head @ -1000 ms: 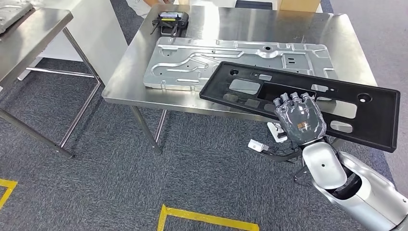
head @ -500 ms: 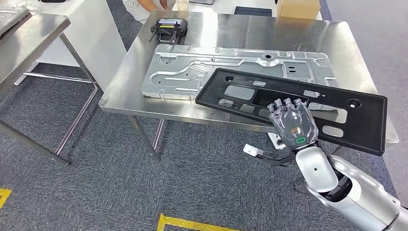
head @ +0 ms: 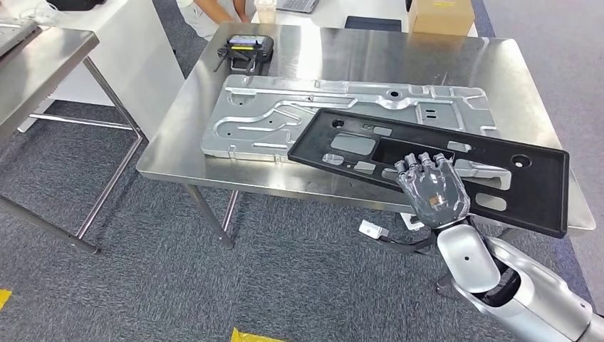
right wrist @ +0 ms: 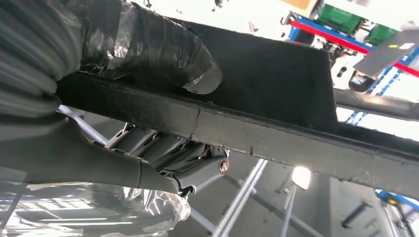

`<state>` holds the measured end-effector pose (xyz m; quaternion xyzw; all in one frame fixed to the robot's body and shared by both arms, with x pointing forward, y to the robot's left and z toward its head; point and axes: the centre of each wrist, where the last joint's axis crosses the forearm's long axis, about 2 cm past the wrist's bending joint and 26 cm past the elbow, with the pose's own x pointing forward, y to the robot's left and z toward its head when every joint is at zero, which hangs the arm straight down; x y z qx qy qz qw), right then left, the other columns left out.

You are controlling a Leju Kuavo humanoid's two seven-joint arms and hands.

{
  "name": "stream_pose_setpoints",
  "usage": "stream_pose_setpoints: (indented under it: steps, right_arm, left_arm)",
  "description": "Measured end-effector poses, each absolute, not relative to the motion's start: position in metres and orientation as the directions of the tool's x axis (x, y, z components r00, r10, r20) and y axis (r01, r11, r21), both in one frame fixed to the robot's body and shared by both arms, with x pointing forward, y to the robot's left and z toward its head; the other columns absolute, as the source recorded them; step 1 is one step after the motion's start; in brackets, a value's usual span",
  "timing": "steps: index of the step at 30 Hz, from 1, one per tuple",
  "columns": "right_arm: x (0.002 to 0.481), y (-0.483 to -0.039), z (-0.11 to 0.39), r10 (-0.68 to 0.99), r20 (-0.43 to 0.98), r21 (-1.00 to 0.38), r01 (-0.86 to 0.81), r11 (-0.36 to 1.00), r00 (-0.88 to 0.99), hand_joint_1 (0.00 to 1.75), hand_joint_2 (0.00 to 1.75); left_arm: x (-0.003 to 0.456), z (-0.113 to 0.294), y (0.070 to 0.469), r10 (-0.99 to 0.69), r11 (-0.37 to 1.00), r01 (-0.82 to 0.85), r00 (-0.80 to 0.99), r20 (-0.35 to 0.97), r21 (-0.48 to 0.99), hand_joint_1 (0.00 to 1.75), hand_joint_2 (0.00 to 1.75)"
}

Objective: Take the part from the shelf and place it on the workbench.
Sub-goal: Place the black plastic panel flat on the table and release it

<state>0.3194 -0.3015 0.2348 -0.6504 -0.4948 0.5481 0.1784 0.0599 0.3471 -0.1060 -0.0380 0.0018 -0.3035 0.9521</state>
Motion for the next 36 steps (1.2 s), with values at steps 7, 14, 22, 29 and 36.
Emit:
stream_pose_setpoints:
  steps: [7,14,22,29,36]
  right_arm:
    - [0.315,-0.301,0.238,0.852,-0.519,-0.762,0.489,-0.425,-0.066,1.75,1.75]
    - [0.311,-0.3,0.242,0.857,-0.511,-0.745,0.529,-0.406,-0.062,1.75,1.75]
    - [0.307,-0.298,0.242,0.858,-0.508,-0.747,0.537,-0.392,-0.08,1.75,1.75]
    - [0.305,-0.297,0.239,0.857,-0.507,-0.75,0.537,-0.387,-0.092,1.75,1.75]
    - [0.302,-0.294,0.238,0.856,-0.504,-0.751,0.548,-0.369,-0.114,1.75,1.75]
  left_arm:
    - [0.059,-0.106,0.347,-0.582,0.81,0.582,0.813,0.023,-0.071,0.0,0.0]
    - [0.059,-0.106,0.349,-0.586,0.808,0.586,0.81,0.02,-0.066,0.0,0.0]
    - [0.058,-0.106,0.348,-0.591,0.803,0.591,0.806,0.026,-0.071,0.0,0.0]
    - [0.058,-0.106,0.345,-0.593,0.801,0.594,0.804,0.035,-0.076,0.0,0.0]
    - [0.062,-0.106,0.344,-0.601,0.795,0.602,0.798,0.042,-0.072,0.0,0.0]
